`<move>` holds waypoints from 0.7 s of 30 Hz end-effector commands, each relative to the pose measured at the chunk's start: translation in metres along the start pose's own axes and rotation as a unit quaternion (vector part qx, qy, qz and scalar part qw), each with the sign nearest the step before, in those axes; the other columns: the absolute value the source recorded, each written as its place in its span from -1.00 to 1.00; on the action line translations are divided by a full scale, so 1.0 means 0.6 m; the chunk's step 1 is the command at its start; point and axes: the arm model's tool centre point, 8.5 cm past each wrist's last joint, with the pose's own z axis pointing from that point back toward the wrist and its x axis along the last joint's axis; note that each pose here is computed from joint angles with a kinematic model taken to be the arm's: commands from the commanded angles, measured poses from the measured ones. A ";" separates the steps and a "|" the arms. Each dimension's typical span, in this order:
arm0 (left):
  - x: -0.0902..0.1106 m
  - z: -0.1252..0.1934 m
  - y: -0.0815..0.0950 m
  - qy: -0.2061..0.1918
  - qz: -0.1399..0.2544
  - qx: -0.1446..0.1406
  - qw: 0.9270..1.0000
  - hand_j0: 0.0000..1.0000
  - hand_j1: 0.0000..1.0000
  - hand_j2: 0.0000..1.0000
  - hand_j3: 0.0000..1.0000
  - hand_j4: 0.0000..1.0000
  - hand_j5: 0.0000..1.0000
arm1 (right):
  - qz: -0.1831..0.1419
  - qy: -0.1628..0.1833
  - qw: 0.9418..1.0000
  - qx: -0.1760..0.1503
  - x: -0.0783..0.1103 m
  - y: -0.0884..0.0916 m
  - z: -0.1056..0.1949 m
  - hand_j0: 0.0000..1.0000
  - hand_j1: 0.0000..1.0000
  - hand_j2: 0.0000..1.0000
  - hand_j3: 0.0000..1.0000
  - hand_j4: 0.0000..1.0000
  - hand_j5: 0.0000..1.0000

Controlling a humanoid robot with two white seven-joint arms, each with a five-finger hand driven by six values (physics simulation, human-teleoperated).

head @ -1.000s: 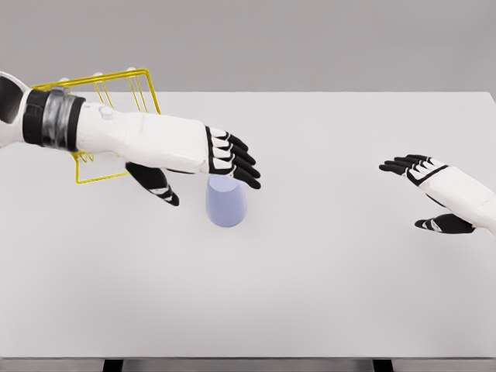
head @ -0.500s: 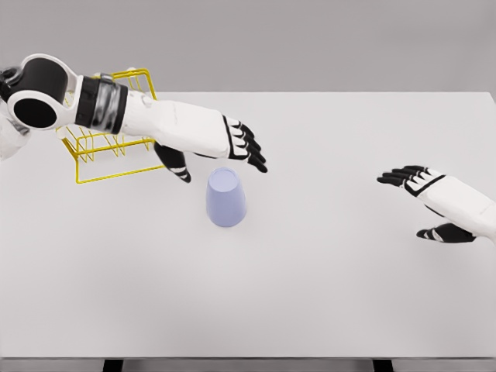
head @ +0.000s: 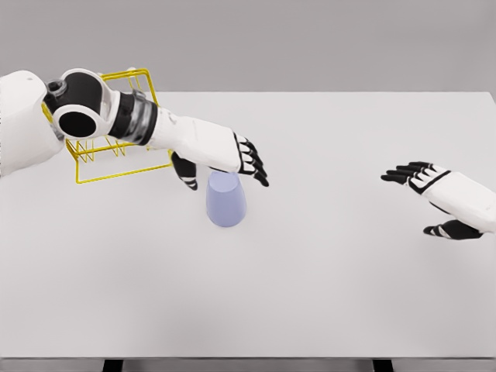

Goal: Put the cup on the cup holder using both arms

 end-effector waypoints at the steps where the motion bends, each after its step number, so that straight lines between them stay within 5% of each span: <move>1: -0.003 -0.008 -0.001 0.000 0.003 -0.002 1.000 1.00 1.00 1.00 1.00 1.00 1.00 | -0.003 0.002 1.000 -0.006 -0.001 -0.002 0.001 1.00 1.00 1.00 1.00 1.00 1.00; 21: -0.016 -0.046 -0.032 0.007 0.010 -0.030 0.999 0.99 0.99 0.99 0.99 0.99 0.99 | -0.008 0.017 1.000 -0.025 -0.011 -0.008 0.009 1.00 1.00 1.00 1.00 1.00 1.00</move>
